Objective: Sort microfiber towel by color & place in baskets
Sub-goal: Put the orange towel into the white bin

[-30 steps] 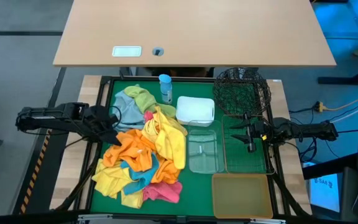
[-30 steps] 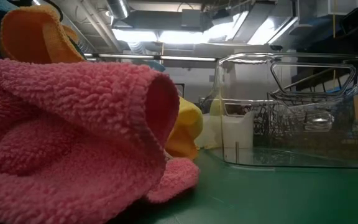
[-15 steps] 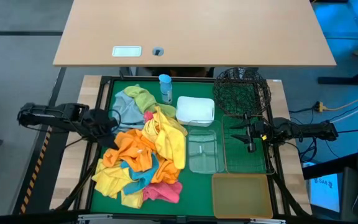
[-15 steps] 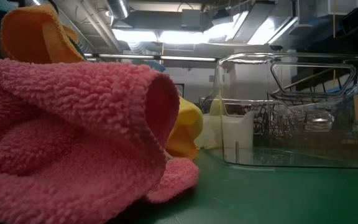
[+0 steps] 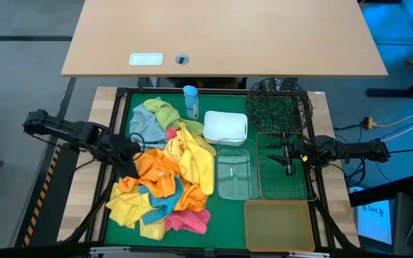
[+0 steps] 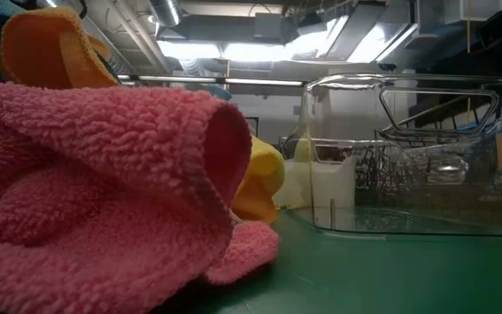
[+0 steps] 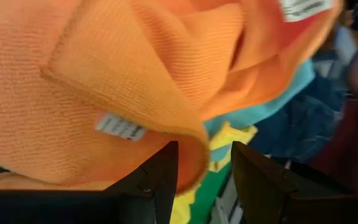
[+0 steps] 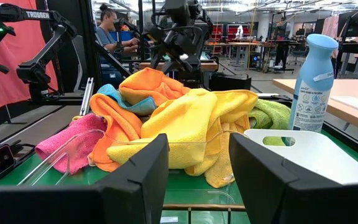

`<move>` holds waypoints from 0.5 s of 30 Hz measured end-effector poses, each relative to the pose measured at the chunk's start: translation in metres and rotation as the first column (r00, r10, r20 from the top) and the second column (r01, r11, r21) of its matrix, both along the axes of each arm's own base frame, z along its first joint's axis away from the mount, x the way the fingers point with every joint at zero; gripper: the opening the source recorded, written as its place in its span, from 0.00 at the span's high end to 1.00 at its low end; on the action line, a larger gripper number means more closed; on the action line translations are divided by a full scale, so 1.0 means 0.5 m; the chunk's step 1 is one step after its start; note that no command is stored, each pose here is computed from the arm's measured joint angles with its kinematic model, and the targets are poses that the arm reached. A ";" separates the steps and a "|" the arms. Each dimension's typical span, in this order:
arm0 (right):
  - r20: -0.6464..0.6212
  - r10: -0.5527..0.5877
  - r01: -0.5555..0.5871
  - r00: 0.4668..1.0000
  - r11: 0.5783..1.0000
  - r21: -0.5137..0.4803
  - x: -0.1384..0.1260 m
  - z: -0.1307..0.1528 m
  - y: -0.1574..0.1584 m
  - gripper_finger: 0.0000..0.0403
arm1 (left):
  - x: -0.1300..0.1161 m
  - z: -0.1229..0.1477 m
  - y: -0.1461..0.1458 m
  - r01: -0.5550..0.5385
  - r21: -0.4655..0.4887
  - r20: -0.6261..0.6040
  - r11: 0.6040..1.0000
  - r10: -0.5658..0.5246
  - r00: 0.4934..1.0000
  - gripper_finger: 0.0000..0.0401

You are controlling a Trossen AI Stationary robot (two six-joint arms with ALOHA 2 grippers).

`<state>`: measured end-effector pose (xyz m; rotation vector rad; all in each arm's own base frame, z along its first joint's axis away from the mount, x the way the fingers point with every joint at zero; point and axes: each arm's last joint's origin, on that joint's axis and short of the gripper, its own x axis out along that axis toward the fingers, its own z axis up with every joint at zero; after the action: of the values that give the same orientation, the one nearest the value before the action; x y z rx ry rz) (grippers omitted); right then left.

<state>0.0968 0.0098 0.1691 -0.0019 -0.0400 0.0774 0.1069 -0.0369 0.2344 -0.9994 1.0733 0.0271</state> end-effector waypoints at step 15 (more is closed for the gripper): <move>0.055 0.000 0.000 0.998 1.000 0.006 -0.001 0.011 0.000 0.58 | 0.039 -0.007 -0.007 -0.061 0.141 0.068 0.988 0.052 0.996 0.90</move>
<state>0.0965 0.0098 0.1744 0.0020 -0.0950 0.0771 0.1262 -0.0404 0.2310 -0.8949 0.9706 0.1164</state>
